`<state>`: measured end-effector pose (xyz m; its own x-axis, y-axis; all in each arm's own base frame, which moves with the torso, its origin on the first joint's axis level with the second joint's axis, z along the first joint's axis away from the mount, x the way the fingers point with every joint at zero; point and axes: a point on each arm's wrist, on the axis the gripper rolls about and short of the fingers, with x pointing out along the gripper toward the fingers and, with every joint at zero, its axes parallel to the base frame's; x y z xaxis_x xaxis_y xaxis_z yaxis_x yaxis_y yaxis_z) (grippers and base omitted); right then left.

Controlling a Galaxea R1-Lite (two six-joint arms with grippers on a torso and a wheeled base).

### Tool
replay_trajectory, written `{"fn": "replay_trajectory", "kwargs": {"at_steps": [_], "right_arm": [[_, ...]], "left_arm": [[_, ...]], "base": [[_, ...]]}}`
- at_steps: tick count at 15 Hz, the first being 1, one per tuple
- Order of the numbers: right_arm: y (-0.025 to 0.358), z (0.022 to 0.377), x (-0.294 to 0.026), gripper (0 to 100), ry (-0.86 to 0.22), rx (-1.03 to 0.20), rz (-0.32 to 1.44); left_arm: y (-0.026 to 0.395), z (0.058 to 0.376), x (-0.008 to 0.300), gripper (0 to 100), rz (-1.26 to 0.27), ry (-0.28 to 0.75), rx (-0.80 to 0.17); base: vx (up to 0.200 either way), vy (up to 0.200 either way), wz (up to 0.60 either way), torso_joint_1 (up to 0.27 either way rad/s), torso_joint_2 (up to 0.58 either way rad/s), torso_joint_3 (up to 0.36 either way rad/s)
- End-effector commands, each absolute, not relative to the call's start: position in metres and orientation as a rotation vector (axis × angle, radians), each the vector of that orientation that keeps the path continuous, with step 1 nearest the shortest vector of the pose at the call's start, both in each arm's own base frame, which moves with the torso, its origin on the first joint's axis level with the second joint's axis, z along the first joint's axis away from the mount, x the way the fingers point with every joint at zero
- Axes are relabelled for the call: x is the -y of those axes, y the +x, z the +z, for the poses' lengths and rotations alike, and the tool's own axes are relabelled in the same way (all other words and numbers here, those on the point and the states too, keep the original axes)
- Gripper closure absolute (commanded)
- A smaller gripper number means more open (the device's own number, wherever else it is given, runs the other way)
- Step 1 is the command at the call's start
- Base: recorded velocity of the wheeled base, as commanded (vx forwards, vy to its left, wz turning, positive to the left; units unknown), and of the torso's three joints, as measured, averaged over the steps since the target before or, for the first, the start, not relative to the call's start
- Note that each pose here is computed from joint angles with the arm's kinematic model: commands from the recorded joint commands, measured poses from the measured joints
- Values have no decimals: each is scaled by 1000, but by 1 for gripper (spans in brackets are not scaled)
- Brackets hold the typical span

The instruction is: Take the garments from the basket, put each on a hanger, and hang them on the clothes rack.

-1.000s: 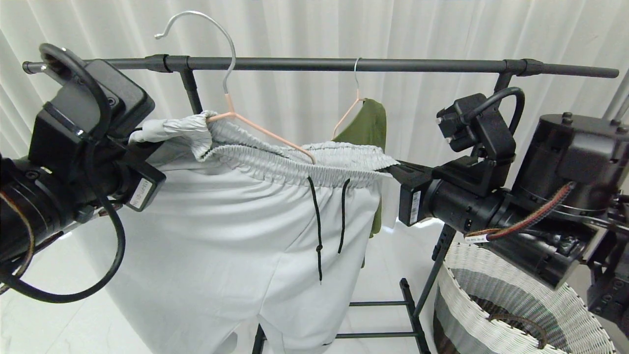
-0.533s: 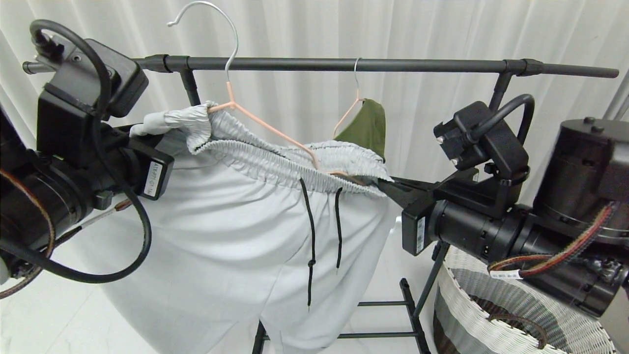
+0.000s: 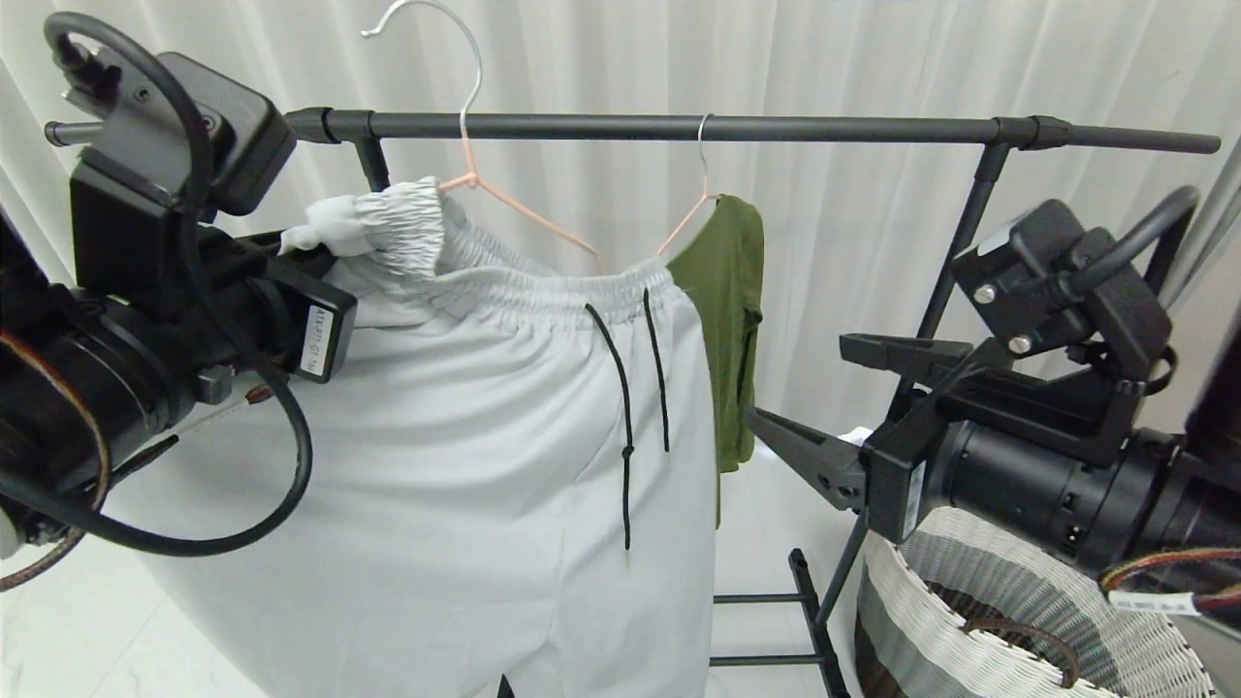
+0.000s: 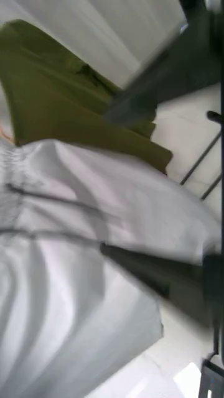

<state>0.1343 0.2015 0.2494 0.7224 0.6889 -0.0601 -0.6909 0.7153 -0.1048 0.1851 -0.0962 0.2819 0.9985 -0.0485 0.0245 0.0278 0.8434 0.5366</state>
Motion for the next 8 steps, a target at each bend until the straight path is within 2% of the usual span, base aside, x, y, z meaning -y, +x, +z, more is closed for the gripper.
{"fn": "replay_trajectory", "kwargs": {"at_steps": [1,5,8], "right_arm": [[133,258,-197,0,-112,14,765],[145,269,-203,0,-133,43,831],[160,288,-221,0,-139,71,885]], "left_arm": [[180,277,99,100,-103,573,45],[175,277,99,100,-208,568,86],[173,277,102,100,-356,548,206]], "base": [[0,0,0,0,0,0],[0,0,0,0,0,0],[0,0,0,0,0,0]]}}
